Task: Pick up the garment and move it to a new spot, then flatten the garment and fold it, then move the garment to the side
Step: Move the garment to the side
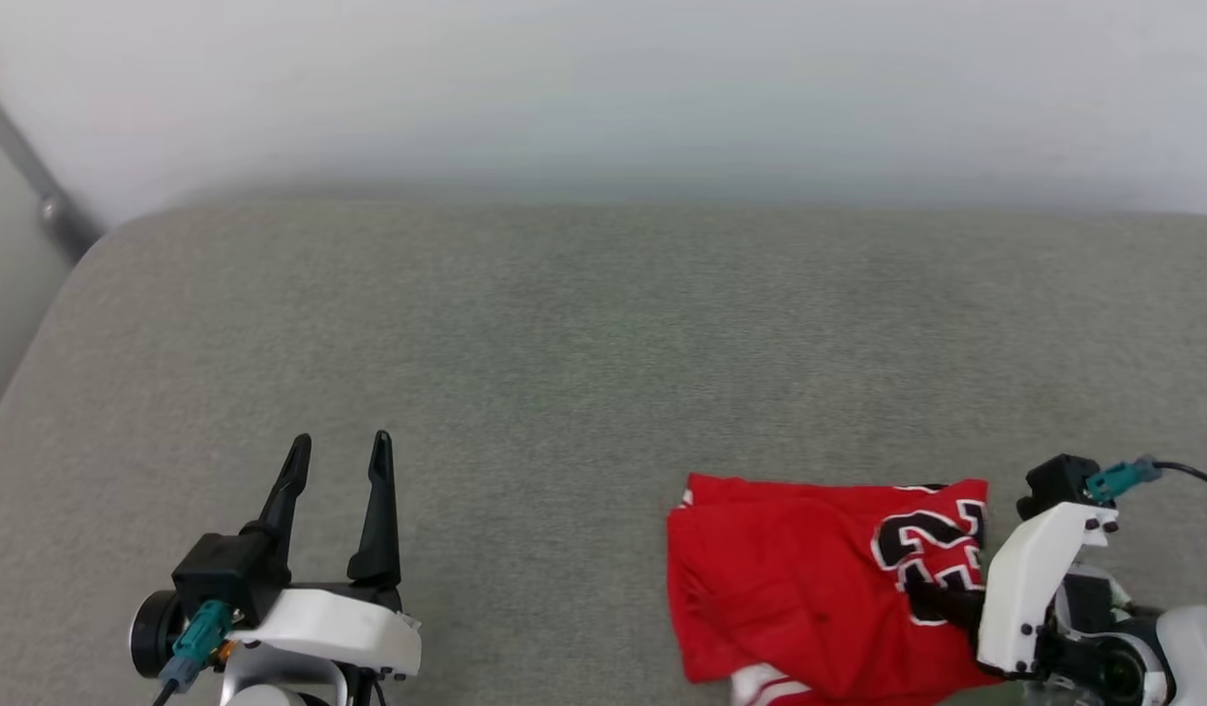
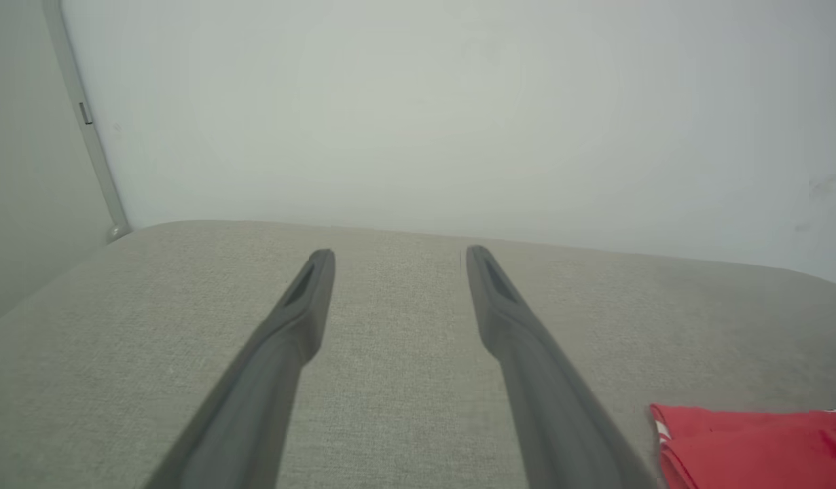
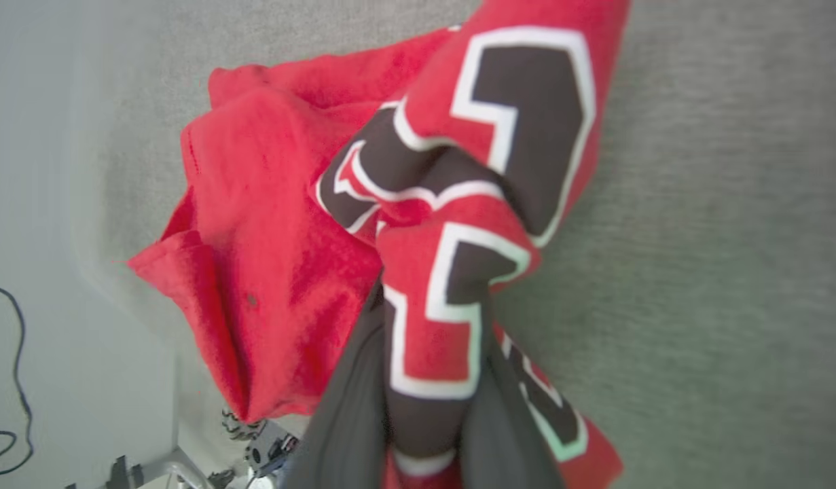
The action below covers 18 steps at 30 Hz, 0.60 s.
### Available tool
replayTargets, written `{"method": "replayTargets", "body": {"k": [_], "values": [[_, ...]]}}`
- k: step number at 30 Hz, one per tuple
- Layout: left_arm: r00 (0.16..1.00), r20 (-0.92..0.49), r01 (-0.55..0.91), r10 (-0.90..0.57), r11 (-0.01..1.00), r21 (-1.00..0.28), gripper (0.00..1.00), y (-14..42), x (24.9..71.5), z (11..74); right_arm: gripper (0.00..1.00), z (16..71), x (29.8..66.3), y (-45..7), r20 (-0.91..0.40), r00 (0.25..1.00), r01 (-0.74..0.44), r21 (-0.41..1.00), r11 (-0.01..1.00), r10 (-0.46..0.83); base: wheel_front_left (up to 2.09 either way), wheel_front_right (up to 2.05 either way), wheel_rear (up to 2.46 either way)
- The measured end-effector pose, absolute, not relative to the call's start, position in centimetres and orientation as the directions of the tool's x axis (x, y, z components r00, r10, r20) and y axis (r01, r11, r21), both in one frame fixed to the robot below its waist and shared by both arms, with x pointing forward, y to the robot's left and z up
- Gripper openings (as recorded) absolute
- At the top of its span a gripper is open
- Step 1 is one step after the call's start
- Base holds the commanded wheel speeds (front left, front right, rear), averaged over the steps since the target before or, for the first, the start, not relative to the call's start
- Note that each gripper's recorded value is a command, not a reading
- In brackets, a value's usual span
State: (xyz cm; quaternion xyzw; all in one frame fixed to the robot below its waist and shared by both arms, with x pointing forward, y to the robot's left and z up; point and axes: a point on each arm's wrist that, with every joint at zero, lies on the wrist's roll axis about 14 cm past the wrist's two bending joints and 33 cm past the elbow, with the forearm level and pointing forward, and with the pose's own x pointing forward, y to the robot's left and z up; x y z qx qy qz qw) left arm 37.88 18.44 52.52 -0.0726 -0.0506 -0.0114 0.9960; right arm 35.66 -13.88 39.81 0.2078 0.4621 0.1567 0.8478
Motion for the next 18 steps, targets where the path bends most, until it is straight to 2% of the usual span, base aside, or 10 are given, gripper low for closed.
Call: {"method": "replayTargets", "body": {"k": [3,7,12,18], "values": [[0.992,0.111,0.072,-0.056,0.986,-0.148,1.0,17.0,38.3,52.7,0.0,39.9,35.4,-17.4,-0.76,0.557,-0.086,0.349,0.933,0.335,0.0,0.0,0.0],[0.982,0.139,0.146,-0.126,0.978,-0.148,1.0,14.5,39.6,53.5,0.0,40.9,35.3,-21.3,-0.77,0.604,-0.065,0.211,0.975,0.207,0.0,0.0,0.0],[0.947,0.19,0.288,-0.261,0.949,-0.132,1.0,10.0,42.3,54.8,0.0,42.3,35.4,-27.5,-0.745,0.666,0.052,0.09,0.995,0.032,0.0,0.0,0.0],[0.889,0.221,0.429,-0.4,0.898,-0.097,1.0,5.4,46.8,54.9,0.0,43.0,36.9,-34.9,-0.711,0.682,0.201,-0.043,0.979,-0.172,0.0,0.0,0.0]]}}
